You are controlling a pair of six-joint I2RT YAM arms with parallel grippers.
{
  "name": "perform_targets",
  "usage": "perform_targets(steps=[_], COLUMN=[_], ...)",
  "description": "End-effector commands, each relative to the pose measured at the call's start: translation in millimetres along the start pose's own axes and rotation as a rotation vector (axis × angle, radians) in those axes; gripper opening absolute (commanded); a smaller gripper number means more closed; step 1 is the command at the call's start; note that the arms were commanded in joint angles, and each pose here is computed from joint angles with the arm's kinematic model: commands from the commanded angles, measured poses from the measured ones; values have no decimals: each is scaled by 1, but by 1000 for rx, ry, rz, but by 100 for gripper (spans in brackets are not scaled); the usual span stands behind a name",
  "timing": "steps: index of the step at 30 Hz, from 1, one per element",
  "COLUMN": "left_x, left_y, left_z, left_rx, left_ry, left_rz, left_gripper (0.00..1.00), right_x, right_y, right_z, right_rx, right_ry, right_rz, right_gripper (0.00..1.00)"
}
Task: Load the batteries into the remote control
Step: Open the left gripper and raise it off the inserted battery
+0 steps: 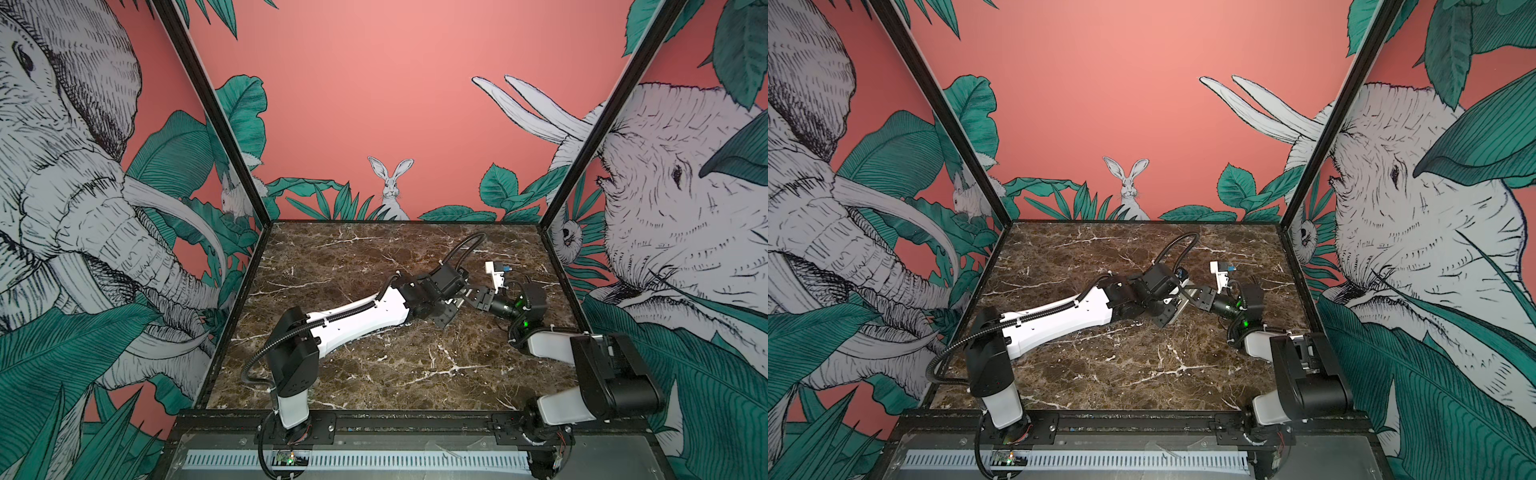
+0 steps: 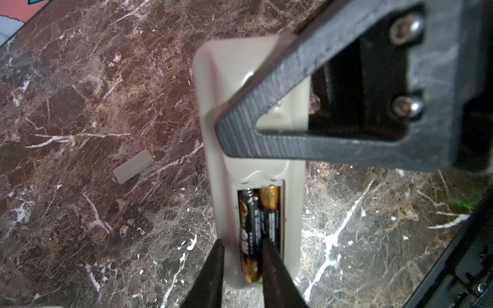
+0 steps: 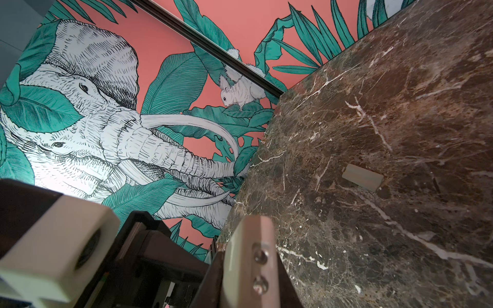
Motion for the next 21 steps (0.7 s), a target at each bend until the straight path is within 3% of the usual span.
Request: perform_targets(steps=[1, 8, 18, 21], left_x=[-19, -38, -96, -104], left_y=[-5, -9, -4, 0], left_z=[4, 6, 25, 28], left_rx=[-7, 23, 108, 137], left_ry=[8, 20, -36, -45], left_rz=[-49, -104, -347, -377], left_gripper=[36, 59, 77, 90], right_x=[5, 5, 8, 8], right_y=[-10, -7, -9, -9], right_z=[25, 20, 21, 20], right_rx=[-88, -70, -25, -2], right_ry=[-99, -83, -92, -99], right_rz=[15, 28, 42, 46], right_gripper=[0, 0, 0, 0])
Point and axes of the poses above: each gripper's point midway between its finger pads, its own x axis out along the fingers, its own z axis along the line the jaws close on, y = z × x, the point moved 5 cm from there along -x, back along the fingers, and after that the axes turned 3 degrees about -x, right-handed, at the moved point
